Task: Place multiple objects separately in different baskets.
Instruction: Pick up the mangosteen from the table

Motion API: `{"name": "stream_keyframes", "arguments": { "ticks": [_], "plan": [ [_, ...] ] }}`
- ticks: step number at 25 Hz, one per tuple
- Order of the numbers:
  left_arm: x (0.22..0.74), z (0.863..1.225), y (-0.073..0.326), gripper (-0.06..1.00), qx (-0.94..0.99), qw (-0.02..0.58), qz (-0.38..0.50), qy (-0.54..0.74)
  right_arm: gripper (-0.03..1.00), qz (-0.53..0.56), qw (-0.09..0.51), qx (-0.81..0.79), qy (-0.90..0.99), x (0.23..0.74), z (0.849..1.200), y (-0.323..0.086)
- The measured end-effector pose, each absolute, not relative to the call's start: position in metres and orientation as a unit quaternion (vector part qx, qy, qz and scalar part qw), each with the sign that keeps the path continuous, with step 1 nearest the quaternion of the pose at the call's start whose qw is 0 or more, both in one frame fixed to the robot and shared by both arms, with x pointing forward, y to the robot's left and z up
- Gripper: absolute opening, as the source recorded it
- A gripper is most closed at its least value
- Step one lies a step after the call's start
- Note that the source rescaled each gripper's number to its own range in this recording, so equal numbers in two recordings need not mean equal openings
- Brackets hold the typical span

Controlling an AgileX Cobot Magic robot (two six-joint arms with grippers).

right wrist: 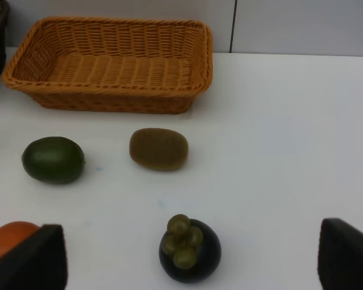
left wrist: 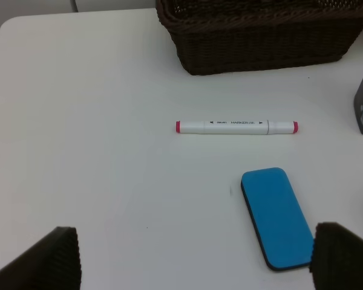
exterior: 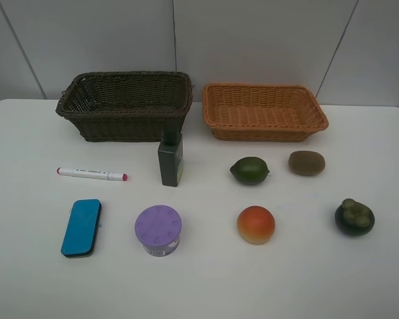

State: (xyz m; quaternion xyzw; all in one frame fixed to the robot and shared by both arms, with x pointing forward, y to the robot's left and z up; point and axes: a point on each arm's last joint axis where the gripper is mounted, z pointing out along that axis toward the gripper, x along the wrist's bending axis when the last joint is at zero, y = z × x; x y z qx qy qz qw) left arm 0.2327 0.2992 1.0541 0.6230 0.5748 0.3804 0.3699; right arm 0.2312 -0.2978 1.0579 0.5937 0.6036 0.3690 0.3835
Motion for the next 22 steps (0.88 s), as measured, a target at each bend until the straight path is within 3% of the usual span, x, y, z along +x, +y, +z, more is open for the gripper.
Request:
{"name": "stream_keyframes", "arguments": {
  "ticks": [22],
  "plan": [
    [0.2327, 1.0541, 0.2992, 1.00, 0.623, 0.370, 0.380, 0.575, 1.00, 0.369, 0.383, 0.594, 0.604, 0.2312, 1.0579, -0.2978]
  ]
}}
